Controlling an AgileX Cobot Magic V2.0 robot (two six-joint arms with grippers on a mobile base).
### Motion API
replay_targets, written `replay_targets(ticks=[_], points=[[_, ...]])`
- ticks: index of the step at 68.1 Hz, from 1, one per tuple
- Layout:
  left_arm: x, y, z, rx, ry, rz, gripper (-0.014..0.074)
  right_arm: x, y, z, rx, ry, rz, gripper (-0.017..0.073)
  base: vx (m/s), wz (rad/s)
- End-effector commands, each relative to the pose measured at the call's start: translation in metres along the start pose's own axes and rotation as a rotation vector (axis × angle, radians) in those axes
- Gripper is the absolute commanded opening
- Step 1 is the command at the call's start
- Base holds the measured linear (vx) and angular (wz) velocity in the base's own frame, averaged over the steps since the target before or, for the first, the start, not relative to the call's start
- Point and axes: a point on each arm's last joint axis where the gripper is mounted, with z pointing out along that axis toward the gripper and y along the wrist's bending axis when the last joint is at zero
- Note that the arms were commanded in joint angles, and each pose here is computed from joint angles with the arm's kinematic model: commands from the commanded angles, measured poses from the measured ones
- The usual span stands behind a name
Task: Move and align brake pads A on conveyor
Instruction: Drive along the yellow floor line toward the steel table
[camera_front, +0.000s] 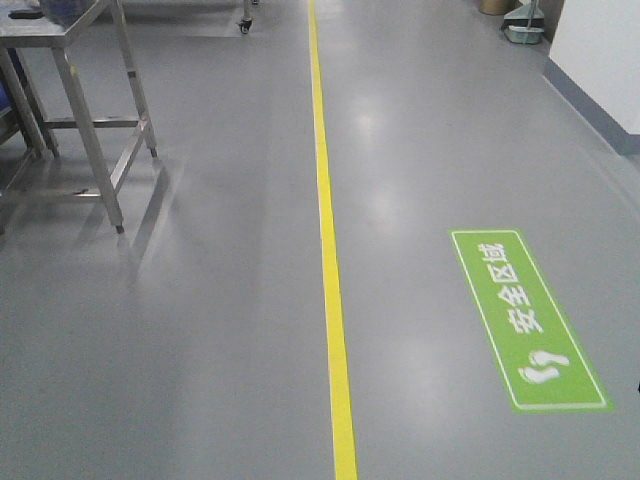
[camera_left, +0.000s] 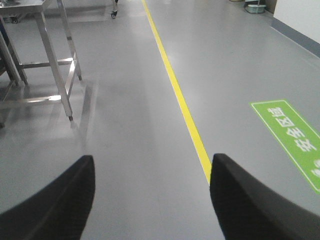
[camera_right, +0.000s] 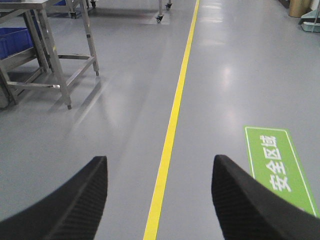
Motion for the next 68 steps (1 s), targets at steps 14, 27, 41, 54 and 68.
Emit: replay_targets(ticks=[14,27,41,54,68], points=[[-0.0129,0.0001,-0.0024,0.001,-0.08,-0.006,0.0482,-0.0139,0.0002,-0.0021,0.001,-0.084,-0.014,0.0432,0.72,0.08],[-0.0129,0.0001,-0.0024,0.001,-0.081,-0.006,0.0482,-0.0138,0.0002,-0.0021,0.001,-0.083,-0.014,0.0432,0.72,0.06],[-0.0129,0.0001,-0.0024,0.001,-0.081,-0.006,0.0482,-0.0138,0.0002,-0.0021,0.001,-0.083,-0.014,0.0432,0.74,0.0],[-0.0129,0.0001,-0.0024,0.001,-0.08,-0.006,0.0482,-0.0138,0.0002,-0.0021,0.001,-0.083,-0.014,0.0432,0.76,-0.06],[-0.0129,0.0001,-0.0024,0.001,-0.08,-0.006,0.0482,-0.0138,0.0002,-0.0021,0.001,-0.083,-0.014,0.0432,0.75,-0.09]])
